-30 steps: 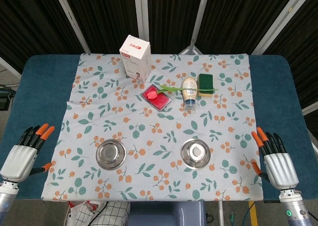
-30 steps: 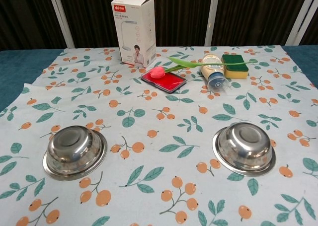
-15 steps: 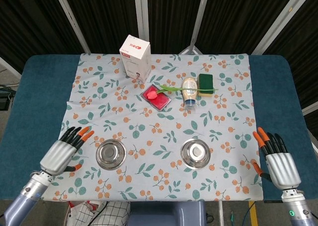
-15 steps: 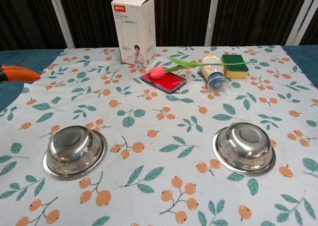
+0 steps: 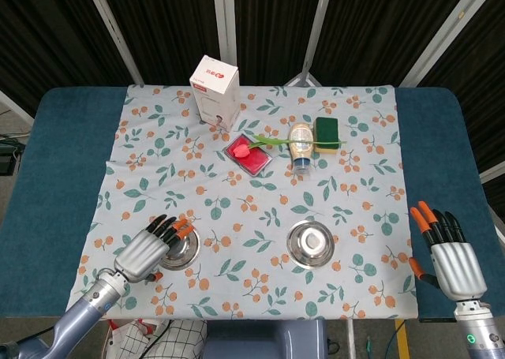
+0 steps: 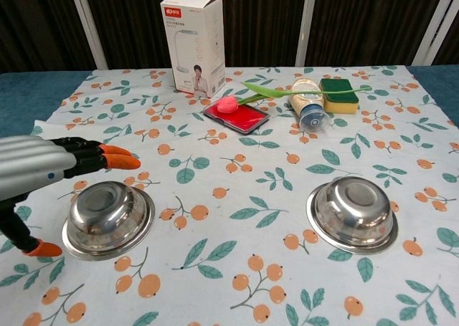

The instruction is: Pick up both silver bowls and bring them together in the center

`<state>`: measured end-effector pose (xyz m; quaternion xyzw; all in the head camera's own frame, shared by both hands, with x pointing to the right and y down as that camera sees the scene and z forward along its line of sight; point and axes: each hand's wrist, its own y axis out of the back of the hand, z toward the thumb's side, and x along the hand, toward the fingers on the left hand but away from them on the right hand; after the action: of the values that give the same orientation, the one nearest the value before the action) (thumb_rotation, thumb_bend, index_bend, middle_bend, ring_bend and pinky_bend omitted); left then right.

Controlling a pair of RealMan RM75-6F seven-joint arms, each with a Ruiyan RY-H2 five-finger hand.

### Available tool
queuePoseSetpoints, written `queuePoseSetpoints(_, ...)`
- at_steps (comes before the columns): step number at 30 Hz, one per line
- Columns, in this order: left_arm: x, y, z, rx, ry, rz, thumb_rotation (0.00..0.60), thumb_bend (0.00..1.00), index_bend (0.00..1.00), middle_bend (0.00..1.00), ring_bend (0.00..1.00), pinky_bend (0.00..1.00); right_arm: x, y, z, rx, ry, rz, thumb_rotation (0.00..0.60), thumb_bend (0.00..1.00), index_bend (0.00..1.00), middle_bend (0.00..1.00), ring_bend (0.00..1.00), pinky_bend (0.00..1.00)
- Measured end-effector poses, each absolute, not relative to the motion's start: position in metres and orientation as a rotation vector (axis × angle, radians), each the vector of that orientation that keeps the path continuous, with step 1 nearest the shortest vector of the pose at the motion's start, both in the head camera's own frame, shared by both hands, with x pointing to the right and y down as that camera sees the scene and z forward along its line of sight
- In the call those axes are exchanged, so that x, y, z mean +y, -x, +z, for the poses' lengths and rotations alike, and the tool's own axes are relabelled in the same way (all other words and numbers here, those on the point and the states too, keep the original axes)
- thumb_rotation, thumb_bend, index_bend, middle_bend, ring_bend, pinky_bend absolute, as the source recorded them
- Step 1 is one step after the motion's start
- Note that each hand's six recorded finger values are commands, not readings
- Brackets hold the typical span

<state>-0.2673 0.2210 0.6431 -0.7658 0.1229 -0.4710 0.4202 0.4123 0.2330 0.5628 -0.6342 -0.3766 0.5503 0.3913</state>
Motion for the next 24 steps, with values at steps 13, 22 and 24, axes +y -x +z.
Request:
queuePoseSetpoints(13, 0.217, 0.256, 0.670, 0.265, 1.892, -1.246, 0.600, 0.09, 0.00, 0.00, 0.00, 0.03, 0.234, -0.413, 0.559, -0.963, 1.617, 1.389, 0.600, 0.35, 0.00, 0.00, 0.00, 0.00)
queuePoseSetpoints(22, 0.215, 0.247, 0.678, 0.252, 1.896, -1.259, 0.600, 0.12, 0.00, 0.02, 0.00, 0.13, 0.233, -0.415, 0.559, -0.969, 1.613, 1.396, 0.600, 0.35, 0.00, 0.00, 0.00, 0.00)
queuePoseSetpoints(24, 0.215, 0.247, 0.680, 0.248, 1.891, -1.268, 0.600, 0.13, 0.02, 0.06, 0.01, 0.16, 0.233, -0.415, 0.559, -0.970, 1.612, 1.397, 0.600, 0.35, 0.00, 0.00, 0.00, 0.00)
